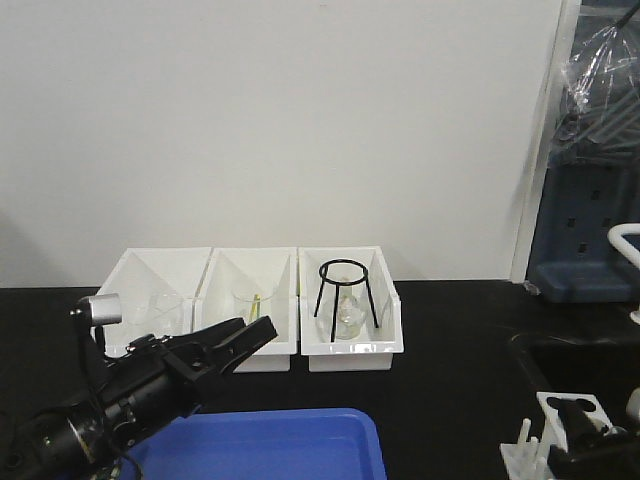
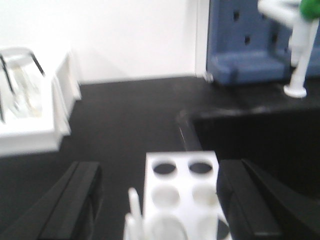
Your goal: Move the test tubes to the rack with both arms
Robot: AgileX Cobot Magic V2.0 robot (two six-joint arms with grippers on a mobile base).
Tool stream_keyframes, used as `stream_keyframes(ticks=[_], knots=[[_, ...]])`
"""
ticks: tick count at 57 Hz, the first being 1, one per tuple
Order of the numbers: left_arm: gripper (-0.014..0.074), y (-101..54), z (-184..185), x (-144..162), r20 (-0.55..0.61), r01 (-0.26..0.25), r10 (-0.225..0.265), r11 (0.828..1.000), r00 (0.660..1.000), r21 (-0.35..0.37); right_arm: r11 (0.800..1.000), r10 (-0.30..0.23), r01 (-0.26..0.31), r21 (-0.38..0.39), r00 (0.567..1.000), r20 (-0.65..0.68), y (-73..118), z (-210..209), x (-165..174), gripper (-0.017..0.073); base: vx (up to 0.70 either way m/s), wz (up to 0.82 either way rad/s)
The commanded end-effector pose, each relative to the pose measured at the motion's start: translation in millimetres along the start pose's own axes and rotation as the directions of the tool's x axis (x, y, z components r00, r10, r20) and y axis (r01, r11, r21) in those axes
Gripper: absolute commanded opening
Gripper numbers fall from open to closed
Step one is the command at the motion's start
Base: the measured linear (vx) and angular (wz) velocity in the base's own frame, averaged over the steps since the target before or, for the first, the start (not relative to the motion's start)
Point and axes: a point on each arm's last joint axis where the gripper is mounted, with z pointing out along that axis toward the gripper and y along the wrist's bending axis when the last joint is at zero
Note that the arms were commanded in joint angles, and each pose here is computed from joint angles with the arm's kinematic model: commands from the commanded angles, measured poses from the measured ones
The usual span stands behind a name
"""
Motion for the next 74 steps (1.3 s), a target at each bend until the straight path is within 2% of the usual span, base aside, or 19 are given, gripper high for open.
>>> stream_keyframes(ticks=[1, 7, 12, 17, 22, 24, 27, 29, 30, 34, 42, 54, 60, 66, 74], knots=[[0.0494, -15.0, 0.0, -22.6, 0.107, -0.058, 0.05, 0.996, 0.993, 0.066, 0.999, -0.014, 0.018, -0.031, 0.991, 0.135, 2.7, -16.4, -53.5, 0.054, 0.0, 0.0], [0.0494, -14.2, -0.1, -23.8, 0.119, -0.053, 0.046, 0.997, 0.992, 0.056, 0.993, -0.094, 0.105, -0.048, 0.978, 0.188, 5.0, -43.6, -101.5, 0.054, 0.0, 0.0], [0.0494, -14.1, -0.5, -25.2, 0.131, -0.111, 0.105, 0.993, 0.986, 0.044, 0.986, -0.143, 0.16, -0.056, 0.961, 0.239, 5.7, -73.1, -137.1, 0.054, 0.0, 0.0], [0.0486, -14.6, -2.9, -31.1, 0.157, -0.159, 0.154, 0.987, 0.976, 0.021, 0.985, -0.136, 0.159, -0.072, 0.957, 0.255, 5.4, -96.7, -152.2, 0.054, 0.0, 0.0], [0.0456, -24.0, -9.8, -47.1, 0.206, -0.205, 0.207, 0.978, 0.956, -0.03, 0.983, -0.133, 0.159, -0.088, 0.96, 0.248, 4.4, -116.7, -153.0, 0.054, 0.0, 0.0], [0.044, -27.5, -12.9, -52.6, 0.213, -0.237, 0.244, 0.97, 0.946, -0.059, 0.982, -0.138, 0.164, -0.095, 0.964, 0.229, 4.4, -121.1, -151.4, 0.054, 0.0, 0.0], [0.0412, -40.2, -22.1, -66.8, 0.227, -0.31, 0.327, 0.944, 0.917, -0.108, 0.98, -0.147, 0.173, -0.098, 0.962, 0.229, 3.8, -129.8, -151.5, 0.054, 0.0, 0.0], [0.0394, -47.9, -28.2, -74.0, 0.219, -0.361, 0.384, 0.922, 0.897, -0.14, 0.979, -0.153, 0.18, -0.097, 0.96, 0.235, 3.5, -133.4, -151.9, 0.054, 0.0, 0.0], [0.0384, -52.0, -32.3, -77.9, 0.201, -0.393, 0.421, 0.904, 0.884, -0.167, 0.979, -0.155, 0.182, -0.096, 0.959, 0.237, 3.4, -134.6, -152.1, 0.054, 0.0, 0.0], [0.0347, -69.3, -48.1, -91.8, 0.188, -0.44, 0.48, 0.871, 0.857, -0.217, 0.979, -0.154, 0.182, -0.095, 0.956, 0.249, 3.0, -139.1, -153.1, 0.054, 0.0, 0.0], [0.0236, -99.5, -85.1, -111.2, 0.149, -0.467, 0.529, 0.825, 0.835, -0.318, 0.979, -0.152, 0.181, -0.094, 0.955, 0.256, 2.8, -141.1, -153.7, 0.054, 0.0, 0.0], [0.005, -130.3, -133.3, -124.3, 0.121, -0.457, 0.55, 0.78, 0.826, -0.427, 0.979, -0.152, 0.181, -0.094, 0.954, 0.257, 2.8, -141.2, -153.8, 0.054, 0.0, 0.0], [-0.0007, -139.1, -151.5, -126.0, 0.111, -0.439, 0.543, 0.767, 0.832, -0.468, 0.979, -0.151, 0.18, -0.094, 0.955, 0.257, 2.8, -141.2, -153.8, 0.054, 0.0, 0.0], [-0.0007, -145.6, -164.0, -126.8, 0.11, -0.431, 0.544, 0.758, 0.832, -0.49, 0.979, -0.151, 0.18, -0.094, 0.955, 0.257, 2.8, -141.2, -153.8, 0.054, 0.0, 0.0], [-0.0006, -150.5, -171.5, -127.6, 0.12, -0.428, 0.549, 0.755, 0.827, -0.497, 0.979, -0.151, 0.18, -0.094, 0.955, 0.257, 2.8, -141.2, -153.8, 0.054, 0.0, 0.0]])
